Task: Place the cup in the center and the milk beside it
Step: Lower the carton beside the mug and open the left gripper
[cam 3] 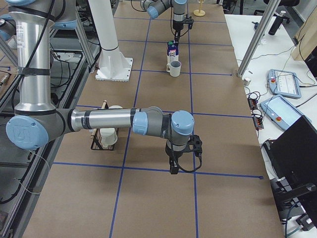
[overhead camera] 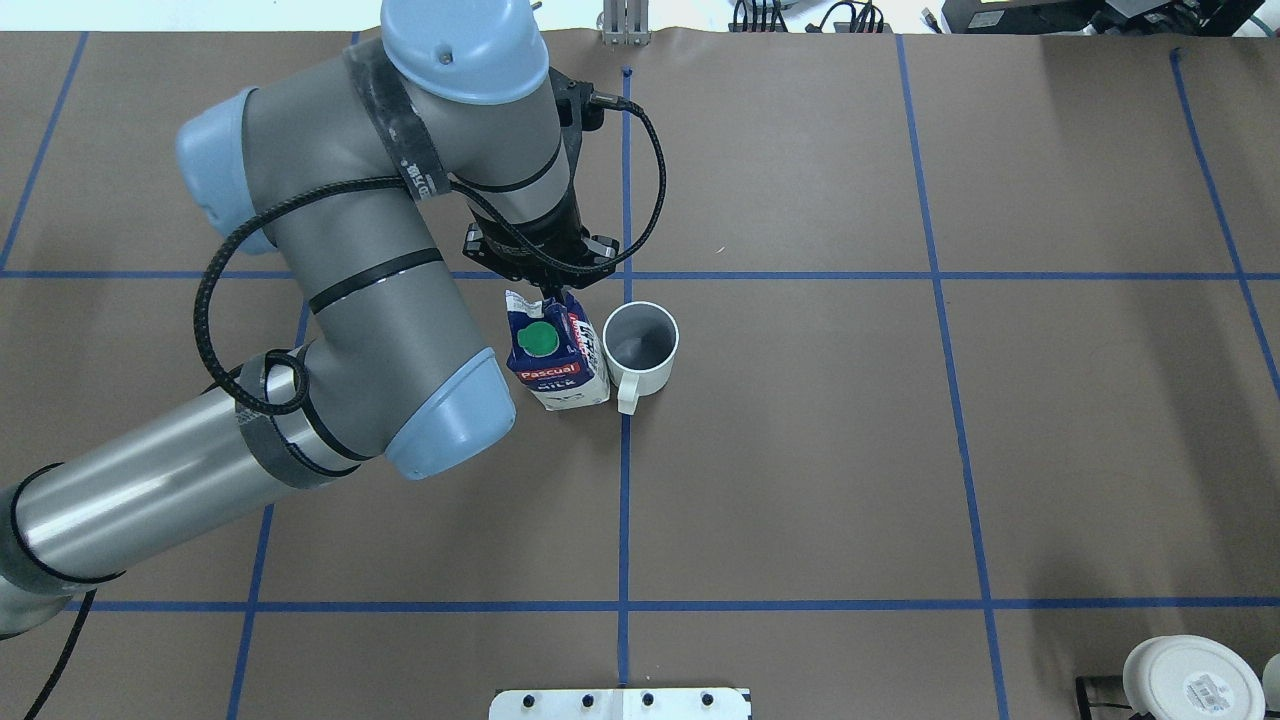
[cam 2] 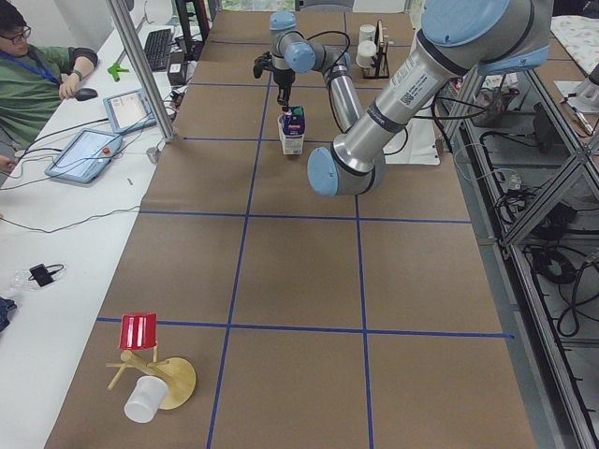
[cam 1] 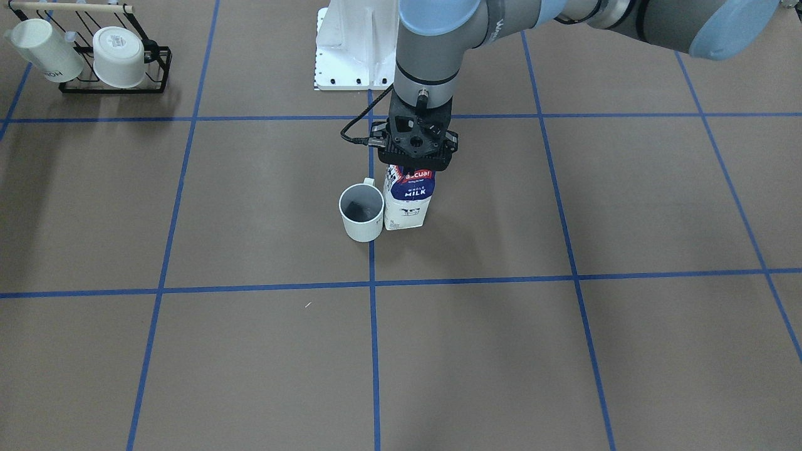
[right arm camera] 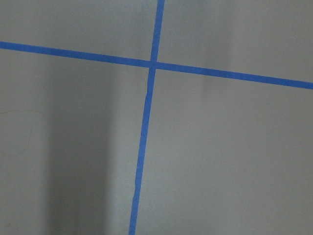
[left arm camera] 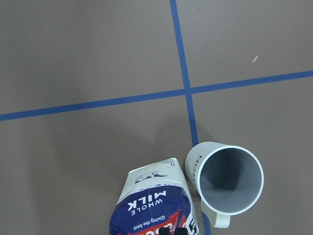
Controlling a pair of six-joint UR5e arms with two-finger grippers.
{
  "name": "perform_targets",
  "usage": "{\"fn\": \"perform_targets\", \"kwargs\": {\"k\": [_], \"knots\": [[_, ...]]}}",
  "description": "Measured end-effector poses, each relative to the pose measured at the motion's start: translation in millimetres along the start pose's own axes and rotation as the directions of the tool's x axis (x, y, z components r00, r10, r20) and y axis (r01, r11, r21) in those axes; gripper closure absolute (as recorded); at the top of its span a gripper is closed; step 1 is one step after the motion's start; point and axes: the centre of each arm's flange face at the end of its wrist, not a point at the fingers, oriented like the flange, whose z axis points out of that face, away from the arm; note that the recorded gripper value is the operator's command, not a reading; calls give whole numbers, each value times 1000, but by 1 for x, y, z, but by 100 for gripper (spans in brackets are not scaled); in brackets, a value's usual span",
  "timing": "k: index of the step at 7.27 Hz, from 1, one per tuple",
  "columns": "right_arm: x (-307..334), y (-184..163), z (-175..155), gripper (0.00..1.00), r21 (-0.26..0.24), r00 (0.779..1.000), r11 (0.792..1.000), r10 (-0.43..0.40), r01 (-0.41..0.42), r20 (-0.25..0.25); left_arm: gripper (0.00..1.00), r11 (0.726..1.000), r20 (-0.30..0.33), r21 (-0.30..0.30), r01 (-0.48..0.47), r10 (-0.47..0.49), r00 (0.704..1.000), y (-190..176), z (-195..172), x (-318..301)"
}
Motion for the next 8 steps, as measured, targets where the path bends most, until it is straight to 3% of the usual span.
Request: {"fn": "perform_targets", "kwargs": {"k": [4, 5, 7, 8], "knots": [[0, 0, 1, 0, -1, 1000, 1000, 2, -2, 0, 98, 1000, 8, 3, -5, 5, 1000, 0, 5, 2], [0, 0, 1, 0, -1, 1000, 1000, 2, -2, 0, 71, 1000, 8, 4, -6, 6, 1000, 0, 6, 2], [0, 0, 1, 0, -1, 1000, 1000, 2, -2, 0, 3, 1000, -15, 22, -9, 9, 1000, -5, 12, 4], [0, 0, 1, 0, -1, 1000, 1000, 2, -2, 0, 3, 999, -31, 36, 0, 1, 1000, -10, 17, 5]]}}
